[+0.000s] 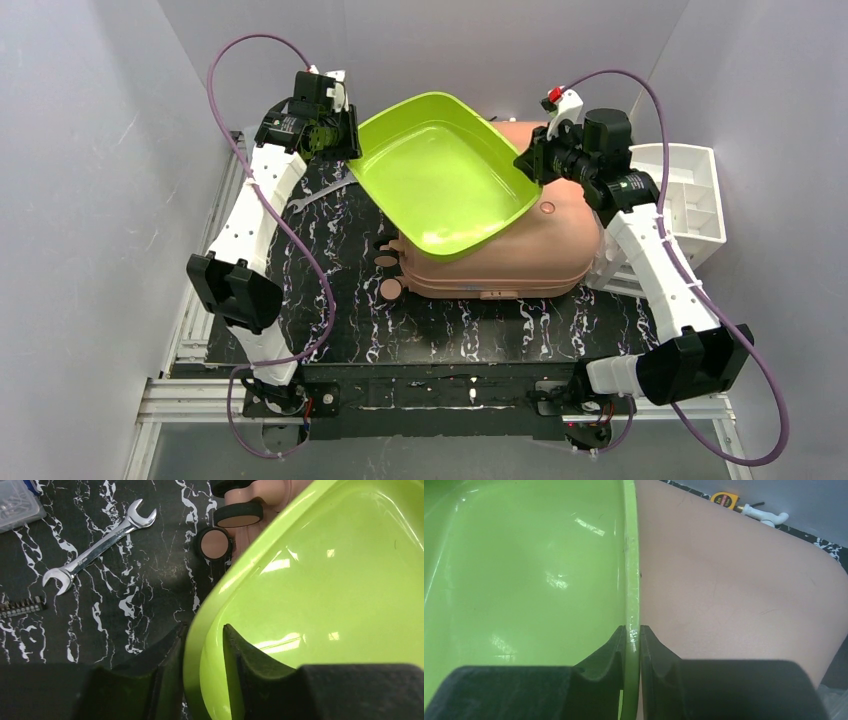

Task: Open, take out, and arrange the luggage
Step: Pass from the right arm to the left, then place the bin at the center of the board.

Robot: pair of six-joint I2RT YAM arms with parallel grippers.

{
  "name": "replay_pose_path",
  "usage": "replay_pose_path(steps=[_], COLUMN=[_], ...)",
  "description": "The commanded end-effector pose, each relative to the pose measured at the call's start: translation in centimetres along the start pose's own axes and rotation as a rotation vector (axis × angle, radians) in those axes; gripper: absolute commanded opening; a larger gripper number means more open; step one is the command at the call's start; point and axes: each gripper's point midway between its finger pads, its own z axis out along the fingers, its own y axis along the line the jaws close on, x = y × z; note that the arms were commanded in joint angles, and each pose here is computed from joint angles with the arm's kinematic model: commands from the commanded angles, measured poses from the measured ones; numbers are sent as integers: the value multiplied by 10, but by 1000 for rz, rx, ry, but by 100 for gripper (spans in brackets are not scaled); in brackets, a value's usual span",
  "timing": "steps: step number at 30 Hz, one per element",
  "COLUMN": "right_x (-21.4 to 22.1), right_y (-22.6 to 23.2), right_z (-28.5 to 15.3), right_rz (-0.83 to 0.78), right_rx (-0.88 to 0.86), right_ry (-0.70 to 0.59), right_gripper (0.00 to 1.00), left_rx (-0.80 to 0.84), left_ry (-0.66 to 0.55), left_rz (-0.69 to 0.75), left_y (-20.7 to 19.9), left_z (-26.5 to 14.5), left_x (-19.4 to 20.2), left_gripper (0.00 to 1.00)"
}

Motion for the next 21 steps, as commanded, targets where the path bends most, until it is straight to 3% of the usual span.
replay_pose_path(steps=[1, 4, 6, 12, 21], right_x=[-7, -6, -5, 0, 5], right_y=[23, 23, 22, 20, 11], right_z=[-9, -10, -10, -13, -16], right_rz=[-6, -14, -22, -39, -58], right_rx=[-92, -91, -85, -73, -18], right_ry=[-35, -34, -29, -21, -13], right_gripper=[30, 54, 66, 97, 98], left_rx=[-35, -67, -92, -171, -344], left_ry=[-14, -30, -48, -76, -121], left_rz=[0, 2, 5, -32, -247], left_y=[6, 12, 18, 52, 152], left_z=[-8, -14, -20, -39, -86], left_x=[-1, -3, -5, -11, -6], left_gripper=[24, 8, 0, 0, 0])
